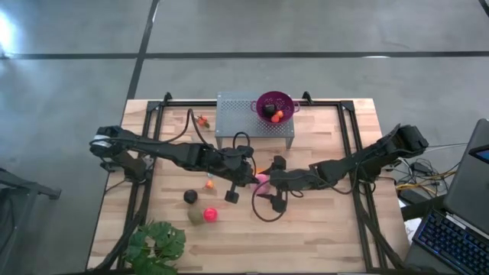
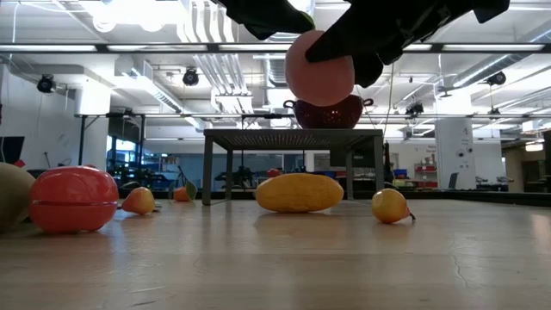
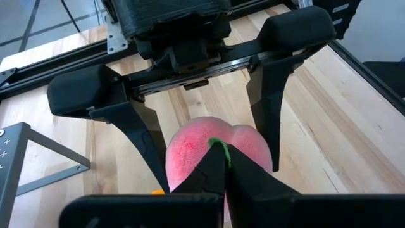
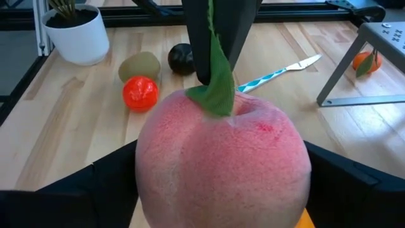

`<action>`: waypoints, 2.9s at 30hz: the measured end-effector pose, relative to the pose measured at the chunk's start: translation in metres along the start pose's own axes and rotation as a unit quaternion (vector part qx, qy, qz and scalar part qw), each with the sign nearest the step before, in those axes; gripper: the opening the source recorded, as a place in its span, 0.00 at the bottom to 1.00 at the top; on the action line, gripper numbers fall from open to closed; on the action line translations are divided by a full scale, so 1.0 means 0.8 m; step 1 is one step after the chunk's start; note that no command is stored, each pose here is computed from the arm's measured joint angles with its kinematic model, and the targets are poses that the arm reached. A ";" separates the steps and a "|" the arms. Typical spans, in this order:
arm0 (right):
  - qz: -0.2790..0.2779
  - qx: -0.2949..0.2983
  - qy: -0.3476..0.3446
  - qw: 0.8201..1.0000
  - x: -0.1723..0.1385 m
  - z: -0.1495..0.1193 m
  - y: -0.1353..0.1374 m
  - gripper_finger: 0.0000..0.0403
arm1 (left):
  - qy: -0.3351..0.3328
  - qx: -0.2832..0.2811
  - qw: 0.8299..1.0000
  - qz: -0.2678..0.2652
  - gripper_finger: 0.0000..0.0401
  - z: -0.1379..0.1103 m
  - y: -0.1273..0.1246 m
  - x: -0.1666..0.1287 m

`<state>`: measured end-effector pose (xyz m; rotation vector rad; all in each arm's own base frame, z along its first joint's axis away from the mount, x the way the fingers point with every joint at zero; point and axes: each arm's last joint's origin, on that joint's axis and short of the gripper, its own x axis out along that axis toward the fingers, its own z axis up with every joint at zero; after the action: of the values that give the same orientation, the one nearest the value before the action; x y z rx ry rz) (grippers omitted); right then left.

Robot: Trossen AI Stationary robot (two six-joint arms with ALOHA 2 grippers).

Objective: Pick & Place Fruit
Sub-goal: Put the peach into the purple bowl on the shelf

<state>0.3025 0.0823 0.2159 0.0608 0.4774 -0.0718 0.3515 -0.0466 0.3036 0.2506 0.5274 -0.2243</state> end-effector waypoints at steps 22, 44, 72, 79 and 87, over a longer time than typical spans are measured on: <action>0.000 0.000 0.000 1.000 0.000 0.000 0.000 0.86 | 0.000 -0.008 1.000 0.000 0.10 0.000 0.000 0.000; -0.001 0.000 0.000 1.000 0.000 0.000 0.000 0.84 | 0.026 -0.053 0.998 0.025 0.66 0.006 0.004 -0.019; -0.002 0.007 0.009 1.000 -0.004 -0.001 -0.001 0.85 | 0.137 -0.241 0.856 0.437 0.65 -0.100 0.004 -0.054; -0.028 0.019 -0.025 0.999 -0.024 0.018 -0.011 0.88 | 0.054 -0.244 0.905 0.343 0.62 -0.135 -0.009 -0.020; -0.065 0.050 -0.055 0.995 -0.059 0.044 -0.049 0.88 | -0.066 -0.218 0.946 0.230 0.61 -0.136 -0.016 -0.010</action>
<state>0.2732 0.0429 0.2672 0.1238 0.3670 -0.2268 0.2905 -0.0256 0.2148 -0.0775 0.3602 0.3301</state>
